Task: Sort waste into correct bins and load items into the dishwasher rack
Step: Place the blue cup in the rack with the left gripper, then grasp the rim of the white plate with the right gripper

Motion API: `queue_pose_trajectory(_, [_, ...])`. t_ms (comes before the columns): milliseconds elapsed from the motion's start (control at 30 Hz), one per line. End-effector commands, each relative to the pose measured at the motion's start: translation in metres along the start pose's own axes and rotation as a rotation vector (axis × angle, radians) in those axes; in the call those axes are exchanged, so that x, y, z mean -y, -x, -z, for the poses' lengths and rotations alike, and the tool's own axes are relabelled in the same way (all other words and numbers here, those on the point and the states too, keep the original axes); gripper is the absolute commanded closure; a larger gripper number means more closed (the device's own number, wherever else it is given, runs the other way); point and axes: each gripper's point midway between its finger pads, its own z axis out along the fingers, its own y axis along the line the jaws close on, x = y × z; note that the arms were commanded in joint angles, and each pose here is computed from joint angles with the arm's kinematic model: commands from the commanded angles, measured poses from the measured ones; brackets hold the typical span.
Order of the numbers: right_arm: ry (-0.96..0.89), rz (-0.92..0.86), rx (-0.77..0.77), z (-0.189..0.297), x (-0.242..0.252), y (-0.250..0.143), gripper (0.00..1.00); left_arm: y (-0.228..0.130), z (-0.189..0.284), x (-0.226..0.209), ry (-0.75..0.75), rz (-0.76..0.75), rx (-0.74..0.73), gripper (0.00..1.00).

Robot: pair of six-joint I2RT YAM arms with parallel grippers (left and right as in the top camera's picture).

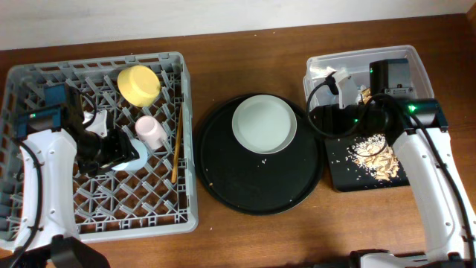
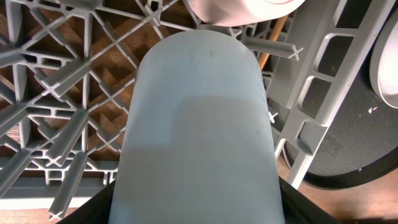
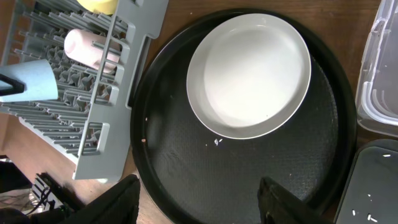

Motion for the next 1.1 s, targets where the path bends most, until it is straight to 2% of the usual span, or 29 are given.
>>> queue_pose_trajectory(0, [-0.013, 0.006, 0.008, 0.002, 0.003, 0.003, 0.39, -0.005, -0.005, 0.006, 0.020, -0.019, -0.001, 0.57])
queue_pose_trajectory(167, [-0.013, 0.006, 0.008, 0.002, 0.003, 0.003, 0.38, -0.012, -0.036, 0.011, 0.032, -0.066, -0.023, 0.56])
queue_pose_trajectory(233, [-0.013, 0.006, 0.008, 0.002, 0.003, 0.003, 0.35, -0.009, -0.036, 0.000, 0.097, -0.021, -0.006, 0.50])
queue_pose_trajectory(267, [-0.013, 0.006, 0.008, 0.002, 0.003, 0.003, 0.32, -0.008, -0.036, -0.001, 0.099, -0.019, -0.002, 0.36])
queue_pose_trajectory(300, [-0.013, 0.006, 0.008, 0.002, 0.003, 0.003, 0.27, -0.006, -0.036, 0.000, 0.098, -0.021, 0.004, 0.01])
queue_pose_trajectory(400, [-0.013, 0.005, 0.008, 0.002, 0.003, 0.003, 0.16, -0.002, -0.036, 0.001, 0.093, -0.023, 0.021, 0.01])
queue_pose_trajectory(500, [-0.012, 0.005, 0.008, 0.002, 0.003, 0.003, 0.00, 0.000, -0.034, 0.002, 0.091, -0.025, 0.029, 0.01])
queue_pose_trajectory(600, [-0.012, 0.005, 0.008, 0.002, 0.003, 0.003, 0.01, 0.009, -0.022, 0.010, 0.064, -0.034, 0.068, 0.01])
queue_pose_trajectory(667, [-0.011, 0.006, 0.000, -0.001, 0.003, 0.003, 0.02, 0.017, -0.005, 0.030, -0.030, -0.052, 0.122, 0.01])
queue_pose_trajectory(733, [-0.026, 0.031, -0.030, -0.015, 0.002, 0.001, 0.15, 0.021, 0.019, 0.061, -0.186, -0.093, 0.198, 0.01])
queue_pose_trajectory(767, [-0.040, 0.058, -0.053, -0.026, -0.001, 0.000, 0.21, 0.019, 0.029, 0.070, -0.232, -0.109, 0.225, 0.01])
queue_pose_trajectory(833, [-0.057, 0.127, -0.096, -0.051, -0.011, -0.003, 0.24, 0.018, 0.034, 0.070, -0.230, -0.114, 0.241, 0.01])
queue_pose_trajectory(933, [-0.157, 0.292, -0.158, -0.106, -0.027, -0.008, 0.25, 0.015, 0.035, 0.069, -0.225, -0.111, 0.236, 0.01])
queue_pose_trajectory(1067, [-0.289, 0.454, -0.161, -0.180, -0.034, -0.010, 0.24, 0.015, 0.035, 0.069, -0.225, -0.111, 0.236, 0.01])
